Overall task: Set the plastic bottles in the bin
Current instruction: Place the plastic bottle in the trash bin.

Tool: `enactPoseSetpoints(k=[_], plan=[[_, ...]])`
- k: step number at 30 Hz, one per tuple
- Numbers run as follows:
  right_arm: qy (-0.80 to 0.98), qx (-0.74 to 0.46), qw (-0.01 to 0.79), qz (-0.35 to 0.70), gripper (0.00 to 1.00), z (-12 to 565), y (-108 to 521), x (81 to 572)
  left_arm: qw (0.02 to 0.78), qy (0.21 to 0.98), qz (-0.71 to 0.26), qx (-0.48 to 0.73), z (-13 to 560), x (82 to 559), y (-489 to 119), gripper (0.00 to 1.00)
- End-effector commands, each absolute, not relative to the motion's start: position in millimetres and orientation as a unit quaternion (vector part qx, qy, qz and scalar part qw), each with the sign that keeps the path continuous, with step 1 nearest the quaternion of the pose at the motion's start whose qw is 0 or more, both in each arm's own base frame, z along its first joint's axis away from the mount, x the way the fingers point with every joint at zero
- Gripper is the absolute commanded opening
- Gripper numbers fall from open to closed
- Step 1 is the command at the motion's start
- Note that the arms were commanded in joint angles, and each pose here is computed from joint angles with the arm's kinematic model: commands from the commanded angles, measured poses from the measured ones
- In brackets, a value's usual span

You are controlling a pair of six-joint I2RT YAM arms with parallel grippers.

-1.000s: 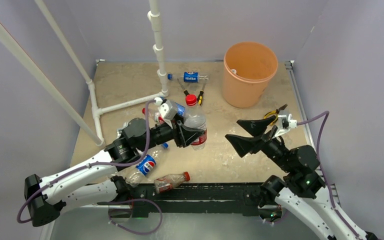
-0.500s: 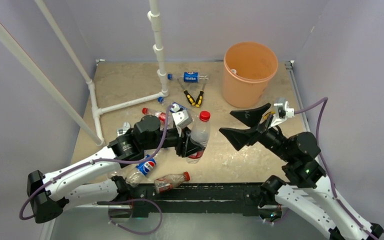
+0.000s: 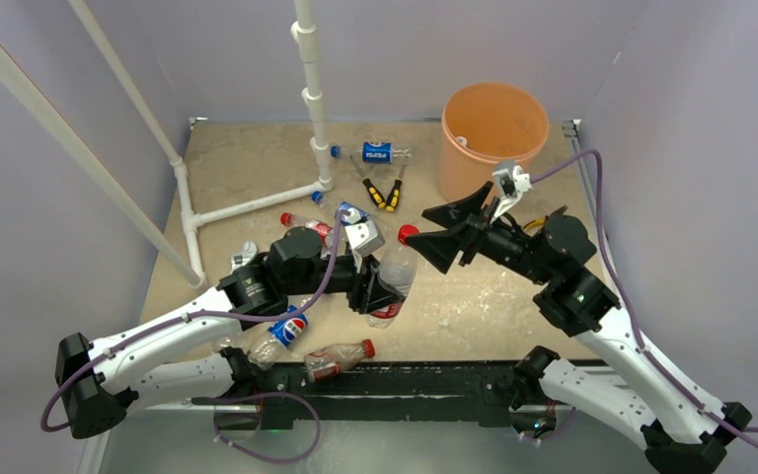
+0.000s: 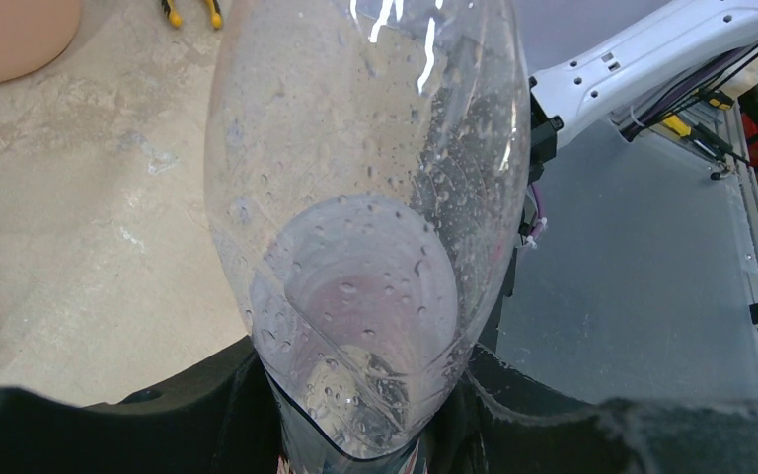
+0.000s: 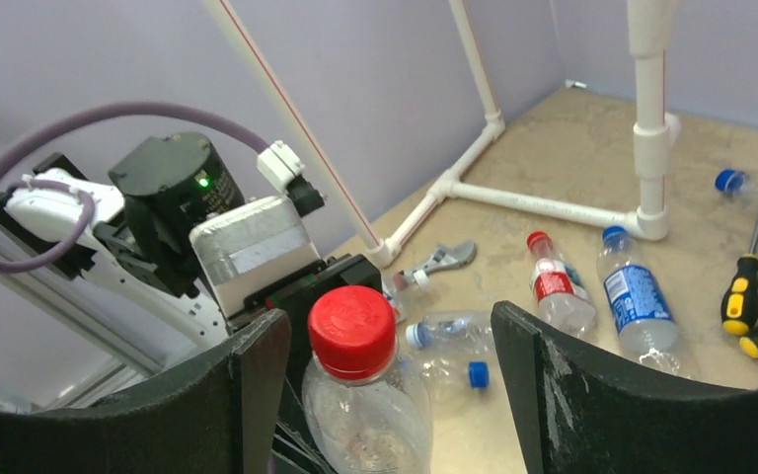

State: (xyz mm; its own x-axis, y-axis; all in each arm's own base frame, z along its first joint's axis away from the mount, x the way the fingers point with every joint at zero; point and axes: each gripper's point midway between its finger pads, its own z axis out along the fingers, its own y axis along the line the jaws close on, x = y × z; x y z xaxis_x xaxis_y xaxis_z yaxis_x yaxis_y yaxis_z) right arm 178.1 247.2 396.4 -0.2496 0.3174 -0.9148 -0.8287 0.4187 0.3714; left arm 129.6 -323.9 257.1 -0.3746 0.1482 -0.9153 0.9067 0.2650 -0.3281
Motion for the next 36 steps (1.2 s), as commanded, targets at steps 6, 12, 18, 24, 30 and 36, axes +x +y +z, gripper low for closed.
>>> enactPoseSetpoints(k=[6,12,18,24,30,36], plan=[[0.61,-0.229,0.556,0.516,0.7,402,255,170,0.425,0.662,-0.476,0.393,279,129,-325,0.31],[0.609,-0.239,0.54,0.529,0.68,399,261,167,0.421,0.665,-0.476,0.393,277,129,-327,0.31],[0.612,-0.236,0.538,0.529,0.64,396,263,169,0.419,0.665,-0.476,0.393,277,129,-328,0.31],[0.609,-0.24,0.532,0.538,0.63,394,267,168,0.415,0.668,-0.477,0.393,275,129,-329,0.31],[0.614,-0.241,0.525,0.538,0.58,387,270,170,0.414,0.669,-0.477,0.392,273,129,-329,0.31],[0.62,-0.239,0.524,0.533,0.38,379,269,172,0.415,0.67,-0.477,0.389,272,130,-329,0.32]])
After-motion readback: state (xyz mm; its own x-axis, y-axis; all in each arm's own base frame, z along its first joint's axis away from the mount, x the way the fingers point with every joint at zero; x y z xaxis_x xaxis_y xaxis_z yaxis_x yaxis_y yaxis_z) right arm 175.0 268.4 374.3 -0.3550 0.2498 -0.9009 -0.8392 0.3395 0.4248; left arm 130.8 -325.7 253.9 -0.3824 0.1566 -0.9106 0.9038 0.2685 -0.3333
